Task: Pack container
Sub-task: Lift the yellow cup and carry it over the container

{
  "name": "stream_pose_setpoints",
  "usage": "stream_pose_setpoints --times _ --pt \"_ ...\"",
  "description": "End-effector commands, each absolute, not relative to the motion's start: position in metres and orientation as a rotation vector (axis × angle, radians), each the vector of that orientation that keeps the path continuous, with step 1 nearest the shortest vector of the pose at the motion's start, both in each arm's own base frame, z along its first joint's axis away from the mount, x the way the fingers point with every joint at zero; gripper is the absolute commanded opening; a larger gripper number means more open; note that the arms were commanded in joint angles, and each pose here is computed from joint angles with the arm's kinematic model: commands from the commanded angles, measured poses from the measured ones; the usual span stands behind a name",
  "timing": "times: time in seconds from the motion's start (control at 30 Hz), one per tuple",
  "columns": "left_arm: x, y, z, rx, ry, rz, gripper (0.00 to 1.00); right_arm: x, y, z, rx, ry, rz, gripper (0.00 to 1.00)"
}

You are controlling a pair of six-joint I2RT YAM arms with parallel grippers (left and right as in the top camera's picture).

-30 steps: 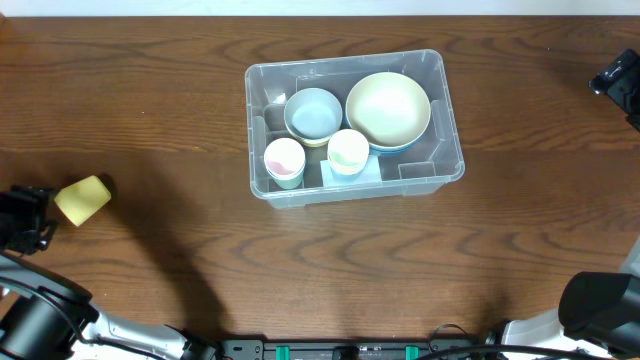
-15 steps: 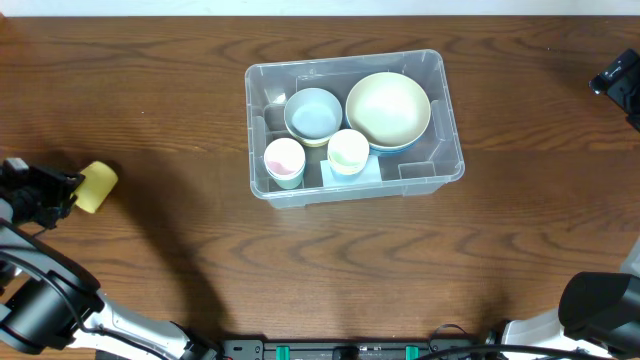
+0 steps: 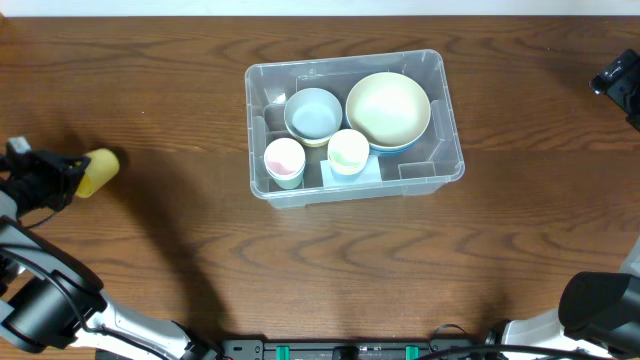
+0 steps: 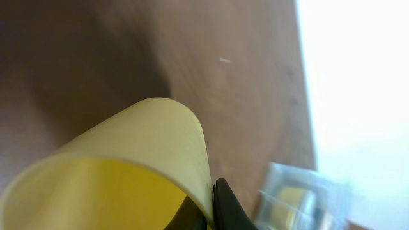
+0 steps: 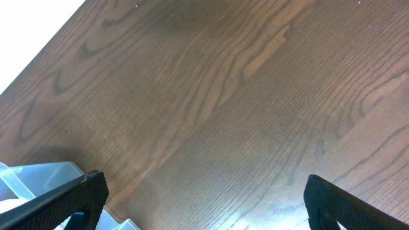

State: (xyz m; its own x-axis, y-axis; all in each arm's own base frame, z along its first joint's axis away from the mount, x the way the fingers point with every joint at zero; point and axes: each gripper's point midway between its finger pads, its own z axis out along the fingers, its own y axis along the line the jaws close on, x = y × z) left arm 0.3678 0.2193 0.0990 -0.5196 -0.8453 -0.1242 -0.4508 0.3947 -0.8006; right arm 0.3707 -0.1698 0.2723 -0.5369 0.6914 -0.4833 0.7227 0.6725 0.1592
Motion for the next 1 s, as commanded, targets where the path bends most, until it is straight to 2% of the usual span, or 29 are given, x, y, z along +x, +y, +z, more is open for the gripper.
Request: stream_pose_setpoints --times 0.0,0.23,0.4,0.5,0.57,0.73,0.97 --pt "0.387 0.173 0.146 -0.863 2.086 -1.161 0.06 0.371 -0.170 0.270 1.112 2.368 -0.077 0.99" --pt "0.402 0.057 0.241 -0.251 2.104 -1.101 0.06 0.371 -0.170 0.270 1.112 2.368 -0.077 0.99" --pt "0.385 -0.026 0.294 0.159 2.082 -0.865 0.06 0.371 -0.170 0.270 1.112 2.368 -0.077 0.99" --pt "0.369 -0.068 0.310 0.349 2.066 -0.708 0.06 0.371 -0.170 0.270 1.113 2.368 -0.076 0.99" --pt "0.359 -0.090 0.309 0.449 2.082 -0.607 0.06 0.371 -0.170 0.270 1.112 2.368 -0.077 0.99" --pt "0.340 -0.125 0.271 0.688 2.206 -0.329 0.06 0.371 -0.170 0.270 1.112 2.368 -0.077 0.99" --pt "0.344 -0.137 0.229 0.784 2.330 -0.104 0.06 0.371 -0.170 0.270 1.112 2.368 -0.077 0.99"
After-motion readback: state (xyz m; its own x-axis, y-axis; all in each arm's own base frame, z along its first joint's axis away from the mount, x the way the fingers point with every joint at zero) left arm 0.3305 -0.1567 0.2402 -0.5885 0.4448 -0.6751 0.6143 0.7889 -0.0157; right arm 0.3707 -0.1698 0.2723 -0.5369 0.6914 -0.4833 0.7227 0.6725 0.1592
